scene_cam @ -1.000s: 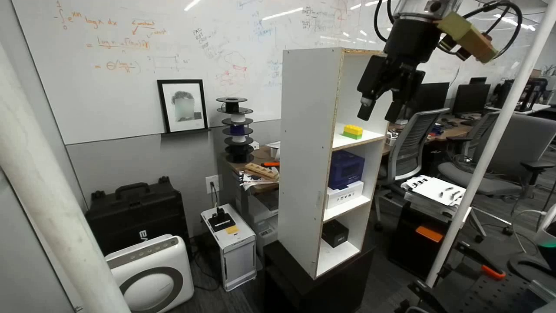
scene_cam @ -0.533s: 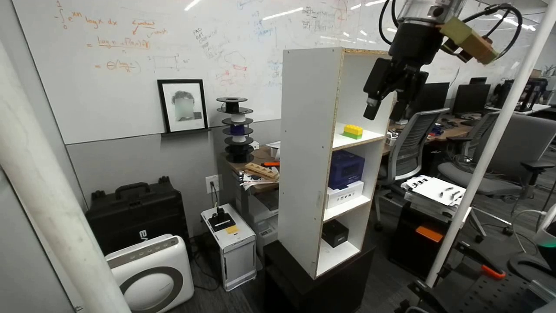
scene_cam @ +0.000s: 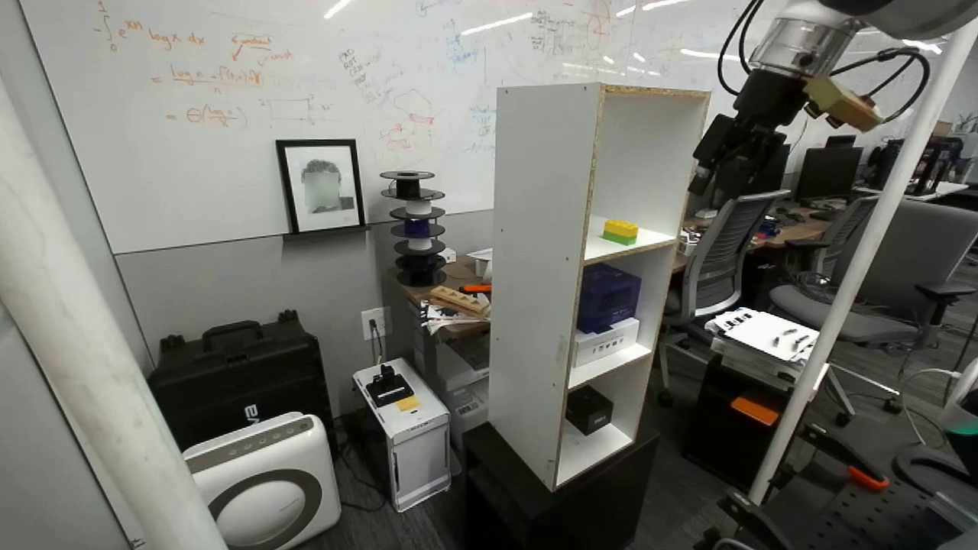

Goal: Move the lego bricks to the top of the shelf

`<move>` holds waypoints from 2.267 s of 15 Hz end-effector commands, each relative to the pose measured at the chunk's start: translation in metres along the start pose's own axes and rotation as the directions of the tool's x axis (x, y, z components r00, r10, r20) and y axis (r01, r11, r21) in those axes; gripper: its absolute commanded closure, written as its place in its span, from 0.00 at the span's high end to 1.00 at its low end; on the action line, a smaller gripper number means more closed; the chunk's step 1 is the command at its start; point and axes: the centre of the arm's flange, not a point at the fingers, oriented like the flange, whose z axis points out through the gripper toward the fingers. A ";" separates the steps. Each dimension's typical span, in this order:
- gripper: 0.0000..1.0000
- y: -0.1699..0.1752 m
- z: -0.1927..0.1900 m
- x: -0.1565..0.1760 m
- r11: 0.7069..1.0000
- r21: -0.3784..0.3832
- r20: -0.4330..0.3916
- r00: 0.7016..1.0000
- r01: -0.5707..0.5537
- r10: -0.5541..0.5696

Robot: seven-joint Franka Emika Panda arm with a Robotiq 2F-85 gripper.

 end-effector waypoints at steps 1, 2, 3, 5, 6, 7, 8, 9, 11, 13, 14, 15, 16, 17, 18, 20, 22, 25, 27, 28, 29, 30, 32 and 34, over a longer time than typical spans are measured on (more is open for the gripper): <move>1.00 0.041 0.035 0.050 0.999 -0.030 -0.066 0.998 -0.016 0.014; 1.00 0.048 0.047 0.059 0.998 -0.052 -0.094 0.995 -0.021 0.016; 1.00 0.054 0.058 0.067 0.997 -0.070 -0.117 0.993 -0.023 0.015; 1.00 0.058 0.082 0.084 0.995 -0.098 -0.149 0.989 -0.024 0.009; 1.00 0.059 0.092 0.092 0.994 -0.110 -0.154 0.988 -0.015 -0.002; 1.00 0.059 0.101 0.099 0.992 -0.121 -0.154 0.988 -0.015 -0.004; 1.00 0.061 0.110 0.110 0.992 -0.128 -0.150 0.989 -0.013 -0.007; 1.00 0.062 0.118 0.117 0.990 -0.139 -0.152 0.988 -0.009 -0.013; 1.00 0.064 0.130 0.134 0.988 -0.152 -0.162 0.986 -0.001 -0.024; 1.00 0.067 0.139 0.149 0.988 -0.151 -0.172 0.985 -0.012 -0.015; 1.00 0.068 0.144 0.156 0.988 -0.154 -0.178 0.984 -0.014 -0.013; 1.00 0.069 0.150 0.162 0.988 -0.155 -0.188 0.982 -0.017 -0.013; 1.00 0.069 0.155 0.166 0.988 -0.152 -0.185 0.983 -0.016 -0.013; 0.79 0.068 0.159 0.170 0.989 -0.148 -0.181 0.983 -0.019 -0.008; 0.73 0.067 0.163 0.173 0.989 -0.144 -0.177 0.984 -0.016 -0.009; 0.56 0.064 0.165 0.175 0.991 -0.134 -0.164 0.986 -0.018 -0.004; 0.40 0.059 0.160 0.173 0.993 -0.112 -0.138 0.990 -0.026 0.010; 0.18 0.042 0.138 0.153 0.996 -0.043 -0.013 0.997 -0.072 0.072; 0.15 0.026 0.107 0.120 0.996 -0.001 0.082 0.993 -0.088 0.088; 0.15 0.018 0.091 0.107 0.996 0.006 0.113 0.989 -0.093 0.092; 0.15 0.013 0.078 0.096 0.995 0.005 0.128 0.987 -0.098 0.096; 0.15 0.009 0.063 0.086 0.995 -0.002 0.114 0.989 -0.097 0.096; 0.15 0.003 0.027 0.070 0.995 -0.014 0.061 0.994 -0.094 0.095; 0.15 -0.003 -0.015 0.065 0.996 -0.019 -0.022 0.996 -0.090 0.090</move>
